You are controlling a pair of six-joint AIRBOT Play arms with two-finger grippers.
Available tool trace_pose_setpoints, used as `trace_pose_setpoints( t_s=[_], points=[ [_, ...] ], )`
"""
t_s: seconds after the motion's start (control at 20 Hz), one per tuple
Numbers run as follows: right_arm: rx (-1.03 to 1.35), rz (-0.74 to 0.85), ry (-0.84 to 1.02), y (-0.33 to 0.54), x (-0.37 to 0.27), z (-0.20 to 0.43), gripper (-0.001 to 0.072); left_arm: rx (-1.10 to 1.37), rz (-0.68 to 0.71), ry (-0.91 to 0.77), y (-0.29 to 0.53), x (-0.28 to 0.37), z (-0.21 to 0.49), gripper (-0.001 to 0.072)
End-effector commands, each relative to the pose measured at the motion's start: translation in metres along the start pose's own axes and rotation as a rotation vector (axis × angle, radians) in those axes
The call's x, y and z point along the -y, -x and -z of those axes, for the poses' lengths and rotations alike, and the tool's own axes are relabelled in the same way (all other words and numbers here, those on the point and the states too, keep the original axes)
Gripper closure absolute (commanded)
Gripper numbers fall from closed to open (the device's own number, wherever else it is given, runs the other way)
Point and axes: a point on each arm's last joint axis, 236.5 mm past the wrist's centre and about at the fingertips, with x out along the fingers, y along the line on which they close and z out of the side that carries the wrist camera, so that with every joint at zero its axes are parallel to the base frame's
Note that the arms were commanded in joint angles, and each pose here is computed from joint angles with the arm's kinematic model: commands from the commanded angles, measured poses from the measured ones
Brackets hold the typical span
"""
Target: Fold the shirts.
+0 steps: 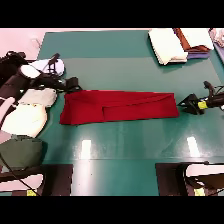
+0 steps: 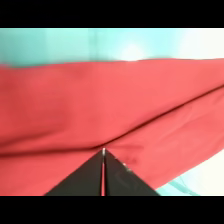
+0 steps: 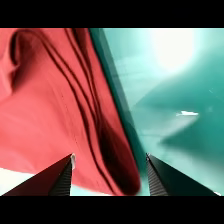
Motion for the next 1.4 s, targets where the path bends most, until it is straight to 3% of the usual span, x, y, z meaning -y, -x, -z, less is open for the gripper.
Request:
trace_pose_setpoints(
  t_s=[0.0,0.1,0.15,0.2,0.25,0.55,0.8,1.15,1.35],
  points=[
    [-0.03,-0.099,0.001,-0.036,-0.018,-0.007,0.0221,-0.037,0.034,-0.038,-0.041,0.041,0.012,0.0685],
    [-0.055,-0.09,0.076,-0.05,-0.038,-0.01,0.0389,-0.077,0.054,-0.069,-0.068,0.061,0.017,0.0685],
    [-0.056,-0.086,0.123,-0.052,-0.049,-0.013,0.0556,-0.091,0.063,-0.071,-0.08,0.07,0.018,0.0686],
    [-0.057,-0.089,0.167,-0.05,-0.061,-0.016,0.067,-0.107,0.073,-0.089,-0.093,0.08,0.02,0.0685],
    [-0.059,-0.095,0.211,-0.044,-0.075,-0.017,0.0695,-0.121,0.082,-0.103,-0.104,0.087,0.022,0.0686],
    [0.085,-0.201,0.483,0.04,-0.201,-0.014,0.0696,-0.204,0.1,-0.108,-0.165,0.111,0.045,0.0685],
    [0.168,-0.263,0.703,0.08,-0.303,0.029,0.0696,-0.267,0.093,-0.111,-0.189,0.109,0.069,0.0686],
    [0.159,-0.336,0.876,0.079,-0.383,0.084,0.0696,-0.294,0.066,-0.12,-0.184,0.1,0.068,0.0685],
    [0.158,-0.394,0.947,0.058,-0.422,0.115,0.0696,-0.244,-0.015,-0.218,-0.118,0.082,0.012,0.0685]
  ],
)
